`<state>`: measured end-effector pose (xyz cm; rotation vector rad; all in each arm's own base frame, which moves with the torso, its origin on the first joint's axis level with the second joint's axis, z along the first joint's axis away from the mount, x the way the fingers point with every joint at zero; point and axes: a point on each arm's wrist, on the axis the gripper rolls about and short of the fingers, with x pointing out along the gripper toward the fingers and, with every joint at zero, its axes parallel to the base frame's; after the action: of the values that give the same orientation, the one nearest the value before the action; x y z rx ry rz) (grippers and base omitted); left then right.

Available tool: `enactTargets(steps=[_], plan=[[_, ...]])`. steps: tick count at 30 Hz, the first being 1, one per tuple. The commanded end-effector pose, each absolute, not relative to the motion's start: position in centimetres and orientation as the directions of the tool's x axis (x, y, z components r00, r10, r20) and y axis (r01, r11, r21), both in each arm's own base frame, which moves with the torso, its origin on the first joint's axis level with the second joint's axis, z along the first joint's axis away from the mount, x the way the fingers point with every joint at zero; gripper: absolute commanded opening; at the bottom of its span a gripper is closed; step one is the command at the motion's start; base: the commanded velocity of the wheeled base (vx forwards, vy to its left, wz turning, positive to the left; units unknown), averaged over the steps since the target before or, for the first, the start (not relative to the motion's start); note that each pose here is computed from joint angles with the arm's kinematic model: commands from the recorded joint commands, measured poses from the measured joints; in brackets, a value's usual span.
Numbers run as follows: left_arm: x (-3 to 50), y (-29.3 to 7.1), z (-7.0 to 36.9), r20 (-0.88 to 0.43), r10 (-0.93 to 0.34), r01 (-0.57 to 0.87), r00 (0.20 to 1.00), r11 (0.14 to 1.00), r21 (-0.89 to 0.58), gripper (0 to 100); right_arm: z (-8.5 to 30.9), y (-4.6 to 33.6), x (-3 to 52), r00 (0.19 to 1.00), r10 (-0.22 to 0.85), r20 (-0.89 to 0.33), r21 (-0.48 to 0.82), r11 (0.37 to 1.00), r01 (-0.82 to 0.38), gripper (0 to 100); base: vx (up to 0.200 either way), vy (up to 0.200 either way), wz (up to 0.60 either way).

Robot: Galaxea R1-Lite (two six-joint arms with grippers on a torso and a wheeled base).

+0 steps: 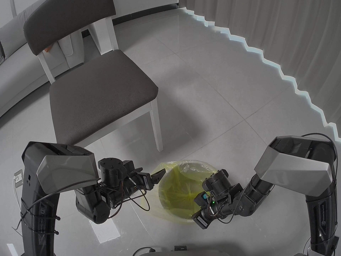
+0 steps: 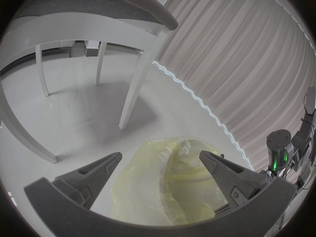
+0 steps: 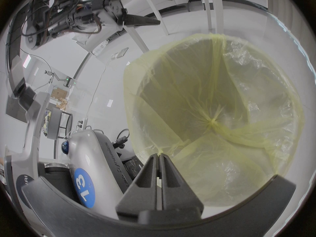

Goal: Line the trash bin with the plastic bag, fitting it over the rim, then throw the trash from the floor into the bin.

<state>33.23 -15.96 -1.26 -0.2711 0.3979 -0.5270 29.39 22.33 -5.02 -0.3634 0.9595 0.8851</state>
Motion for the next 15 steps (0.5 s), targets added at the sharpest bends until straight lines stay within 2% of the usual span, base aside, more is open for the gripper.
enactTargets(steps=[1,7,8,15], plan=[[33.2,-16.2,-1.8,-0.307,-0.541,0.435,0.783,0.829,-0.351,100,-5.2,22.5,29.7,0.259,0.463,-0.847,0.088,0.605,-0.792,0,0.000,0.000,0.00],[33.2,-16.1,-1.9,-0.310,-0.541,0.434,0.782,0.830,-0.352,100,-5.2,22.4,29.6,0.252,0.458,-0.853,0.089,0.602,-0.793,0,0.000,0.000,0.00],[33.2,-16.1,-1.9,-0.310,-0.541,0.434,0.782,0.830,-0.352,100,-5.2,22.4,29.6,0.252,0.460,-0.852,0.090,0.601,-0.794,100,0.000,0.000,0.00],[33.1,-16.0,-1.8,-0.299,-0.540,0.435,0.787,0.829,-0.352,100,-3.7,22.3,29.9,0.280,0.488,-0.827,0.095,0.611,-0.786,100,0.000,0.000,0.00]])
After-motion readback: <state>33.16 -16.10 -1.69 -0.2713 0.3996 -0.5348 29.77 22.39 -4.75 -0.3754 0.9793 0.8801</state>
